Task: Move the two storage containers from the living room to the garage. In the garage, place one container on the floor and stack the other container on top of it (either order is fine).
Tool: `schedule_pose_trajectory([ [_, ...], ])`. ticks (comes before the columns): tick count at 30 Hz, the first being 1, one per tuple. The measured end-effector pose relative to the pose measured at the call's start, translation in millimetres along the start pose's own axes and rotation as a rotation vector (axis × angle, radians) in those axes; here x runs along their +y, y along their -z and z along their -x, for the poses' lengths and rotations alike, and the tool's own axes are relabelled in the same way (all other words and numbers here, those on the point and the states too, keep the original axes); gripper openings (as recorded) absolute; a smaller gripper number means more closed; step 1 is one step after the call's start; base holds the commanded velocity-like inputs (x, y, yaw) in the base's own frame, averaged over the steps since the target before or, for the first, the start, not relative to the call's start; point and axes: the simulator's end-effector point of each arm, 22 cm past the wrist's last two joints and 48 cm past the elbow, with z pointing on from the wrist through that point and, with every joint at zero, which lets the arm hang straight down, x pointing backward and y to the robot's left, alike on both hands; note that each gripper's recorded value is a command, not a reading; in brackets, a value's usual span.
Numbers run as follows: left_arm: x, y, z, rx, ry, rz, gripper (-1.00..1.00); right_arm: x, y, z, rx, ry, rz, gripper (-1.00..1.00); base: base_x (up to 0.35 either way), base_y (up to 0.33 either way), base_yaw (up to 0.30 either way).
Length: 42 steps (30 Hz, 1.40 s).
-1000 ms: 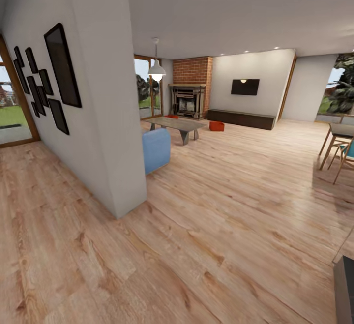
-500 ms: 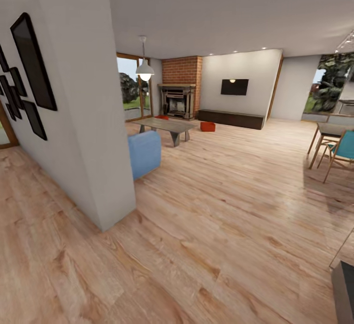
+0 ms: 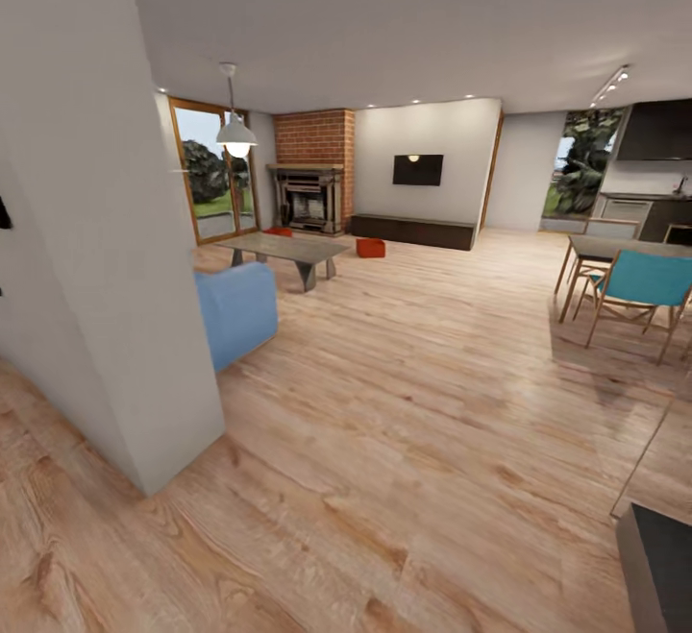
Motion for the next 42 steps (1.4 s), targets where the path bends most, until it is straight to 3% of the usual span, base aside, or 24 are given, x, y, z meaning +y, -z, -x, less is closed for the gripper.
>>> schedule_pose_trajectory([
  [24, 0.0, 0.0, -0.5, 0.001, 0.0, 0.0, 1.0, -0.1, 0.0, 0.0, 0.0, 0.0, 0.0, 1.0, 0.322, 0.0, -0.023],
  [34, -0.1, 0.0, -0.7, 0.002, 0.0, 0.0, 1.0, 0.0, 0.0, -0.2, 0.001, 0.0, 0.0, 1.0, 0.322, 0.0, -0.21],
  [42, 0.0, 0.0, -0.6, 0.002, 0.0, 0.0, 1.0, 0.0, 0.0, -0.1, 0.001, 0.0, 0.0, 1.0, 0.322, 0.0, -0.024],
])
